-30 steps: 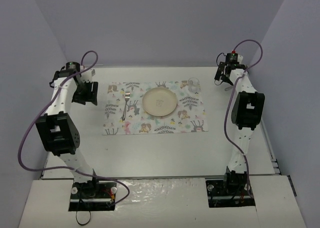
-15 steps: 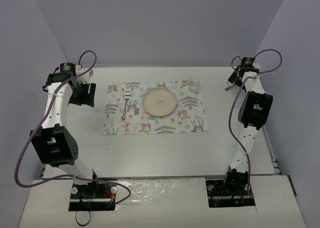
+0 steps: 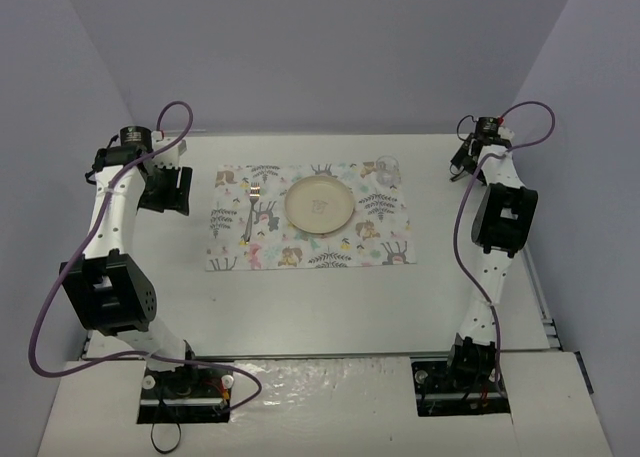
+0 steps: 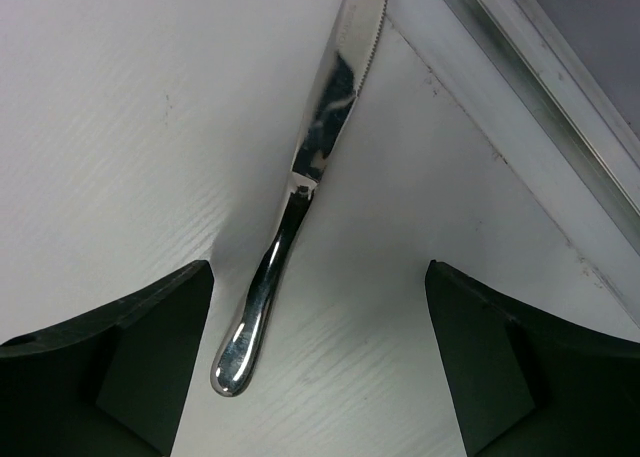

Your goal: Set the dinner table for one person

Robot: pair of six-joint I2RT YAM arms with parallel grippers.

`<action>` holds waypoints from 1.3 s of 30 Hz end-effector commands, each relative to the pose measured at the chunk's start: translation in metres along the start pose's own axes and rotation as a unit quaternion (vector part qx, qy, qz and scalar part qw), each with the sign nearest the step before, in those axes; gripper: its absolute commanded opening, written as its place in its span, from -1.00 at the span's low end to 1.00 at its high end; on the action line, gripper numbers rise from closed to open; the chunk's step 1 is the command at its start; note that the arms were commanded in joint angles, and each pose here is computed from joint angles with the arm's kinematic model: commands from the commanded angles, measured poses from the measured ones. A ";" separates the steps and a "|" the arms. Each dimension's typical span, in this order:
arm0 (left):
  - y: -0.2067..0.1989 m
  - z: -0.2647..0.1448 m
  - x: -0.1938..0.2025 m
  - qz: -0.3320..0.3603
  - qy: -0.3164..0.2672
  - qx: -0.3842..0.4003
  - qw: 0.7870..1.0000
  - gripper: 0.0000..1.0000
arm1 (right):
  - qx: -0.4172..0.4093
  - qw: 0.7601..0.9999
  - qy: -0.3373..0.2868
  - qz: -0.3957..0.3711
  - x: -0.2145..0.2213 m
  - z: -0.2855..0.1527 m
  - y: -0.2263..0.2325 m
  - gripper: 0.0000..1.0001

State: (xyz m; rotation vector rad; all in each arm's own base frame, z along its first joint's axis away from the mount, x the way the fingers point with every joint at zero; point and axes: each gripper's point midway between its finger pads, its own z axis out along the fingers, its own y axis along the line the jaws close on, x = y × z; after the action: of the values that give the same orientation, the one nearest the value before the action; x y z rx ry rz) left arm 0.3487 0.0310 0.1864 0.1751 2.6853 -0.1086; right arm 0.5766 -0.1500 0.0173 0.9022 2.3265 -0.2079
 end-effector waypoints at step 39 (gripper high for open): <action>-0.022 -0.028 0.006 0.017 -0.066 0.030 0.997 0.17 | -0.121 0.969 0.035 -0.214 0.015 -0.136 -0.032 -1.00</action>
State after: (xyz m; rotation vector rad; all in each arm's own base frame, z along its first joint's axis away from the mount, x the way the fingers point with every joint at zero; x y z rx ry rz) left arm 0.3274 0.0160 0.1909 0.2024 2.6336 -0.1865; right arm 0.4924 -0.1235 0.0862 0.3859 2.5395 -0.0632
